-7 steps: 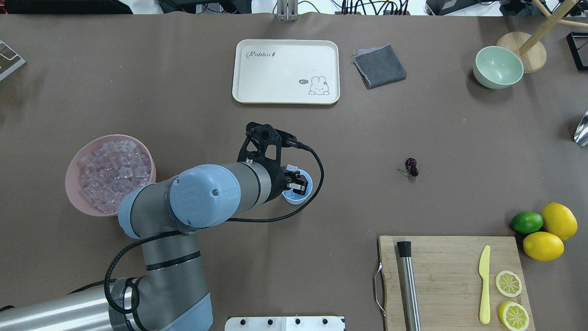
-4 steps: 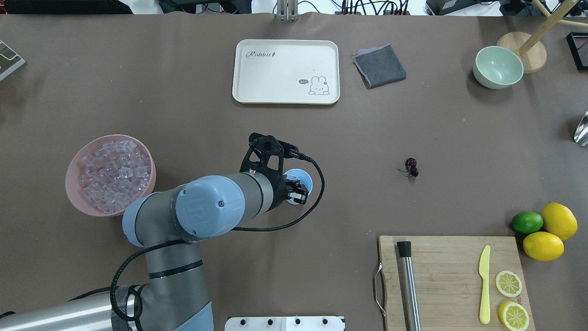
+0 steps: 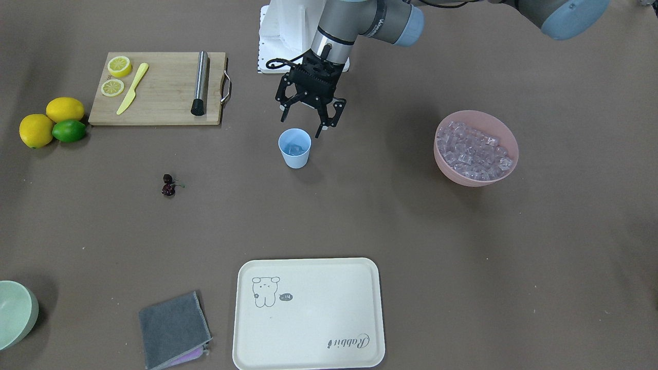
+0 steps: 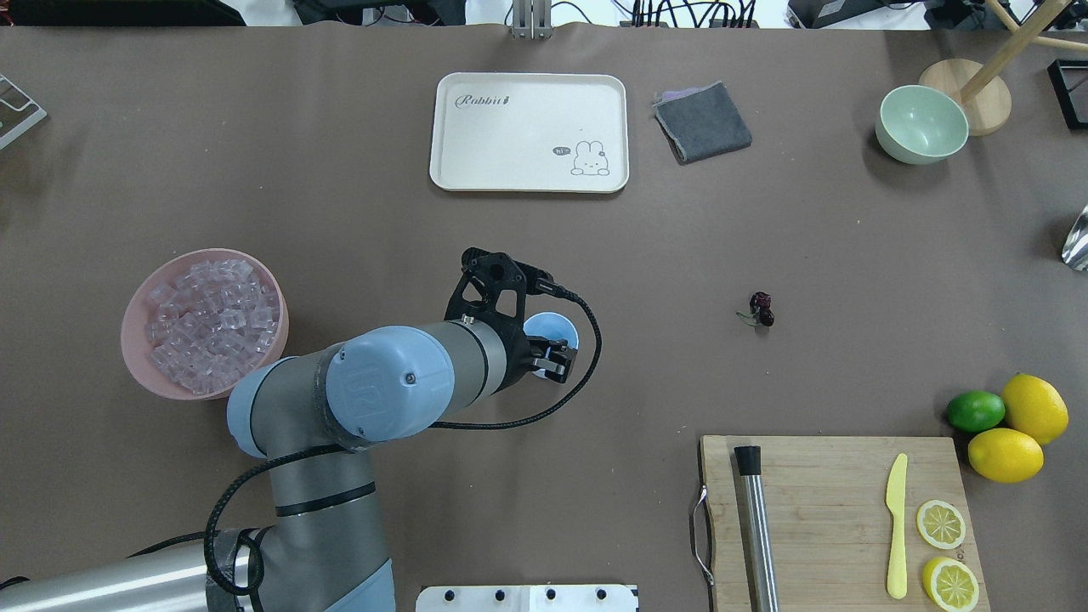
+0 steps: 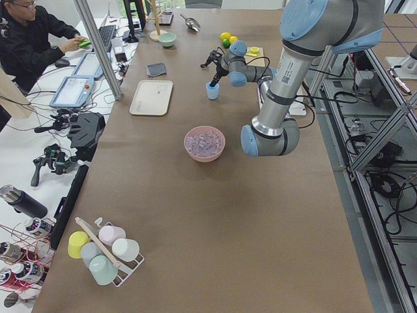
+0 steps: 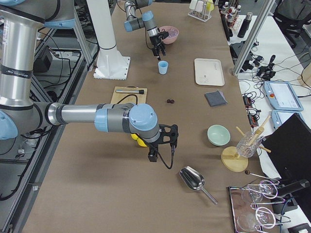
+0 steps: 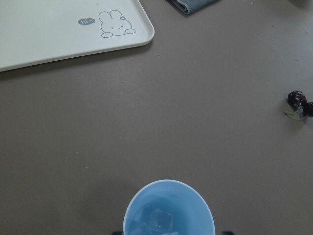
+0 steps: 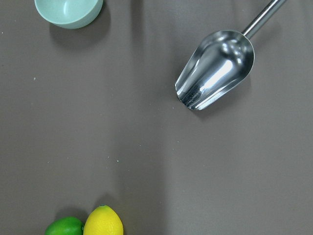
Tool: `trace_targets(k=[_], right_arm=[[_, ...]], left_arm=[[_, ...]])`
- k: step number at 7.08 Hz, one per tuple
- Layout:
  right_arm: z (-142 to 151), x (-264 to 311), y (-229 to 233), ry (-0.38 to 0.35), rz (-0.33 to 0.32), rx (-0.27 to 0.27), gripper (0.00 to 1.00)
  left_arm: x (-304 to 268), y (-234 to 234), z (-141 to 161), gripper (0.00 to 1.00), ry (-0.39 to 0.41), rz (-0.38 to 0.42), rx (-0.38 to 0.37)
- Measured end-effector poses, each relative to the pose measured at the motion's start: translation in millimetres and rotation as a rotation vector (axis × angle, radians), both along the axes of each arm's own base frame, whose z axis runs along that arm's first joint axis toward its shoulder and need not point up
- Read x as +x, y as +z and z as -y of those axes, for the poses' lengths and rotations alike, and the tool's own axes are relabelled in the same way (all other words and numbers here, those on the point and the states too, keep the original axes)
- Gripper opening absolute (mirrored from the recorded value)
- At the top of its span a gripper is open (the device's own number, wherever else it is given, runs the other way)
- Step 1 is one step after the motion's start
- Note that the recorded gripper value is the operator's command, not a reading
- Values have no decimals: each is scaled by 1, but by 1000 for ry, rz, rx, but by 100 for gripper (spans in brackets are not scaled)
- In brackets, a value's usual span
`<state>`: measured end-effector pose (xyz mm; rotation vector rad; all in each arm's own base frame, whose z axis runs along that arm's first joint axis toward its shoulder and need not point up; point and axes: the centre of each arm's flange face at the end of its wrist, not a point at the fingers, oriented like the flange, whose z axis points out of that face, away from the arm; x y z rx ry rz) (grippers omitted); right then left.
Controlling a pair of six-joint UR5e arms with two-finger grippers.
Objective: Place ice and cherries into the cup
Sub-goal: 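Raise the left arm away from the cup while the right arm reaches in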
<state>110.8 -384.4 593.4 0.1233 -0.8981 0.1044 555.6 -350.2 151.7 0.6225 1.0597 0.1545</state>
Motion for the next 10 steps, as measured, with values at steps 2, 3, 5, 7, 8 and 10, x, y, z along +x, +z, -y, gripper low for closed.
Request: trace_targets(k=[2,3,5,7,8,10], right_arm=[[36,-22,-33,-1,9,5,100],[59,-41,-57,-15,14,20,100],[108,-108,-120,-52,26,49,100],[140,-211,-189,-87,8,92,100],[145,-262,-219,-106,1,115,100],[130,-353,-254,-152,-3,161,100]], left_arm=[[-46,11,30,98,-56,-10,-6],[-81,26,54,98,-99,-8,-20],[-148,56,103,98,-218,17,-41],[-205,89,147,98,-336,51,-61],[-247,114,166,98,-388,66,-86],[-363,177,194,98,-349,95,-204]])
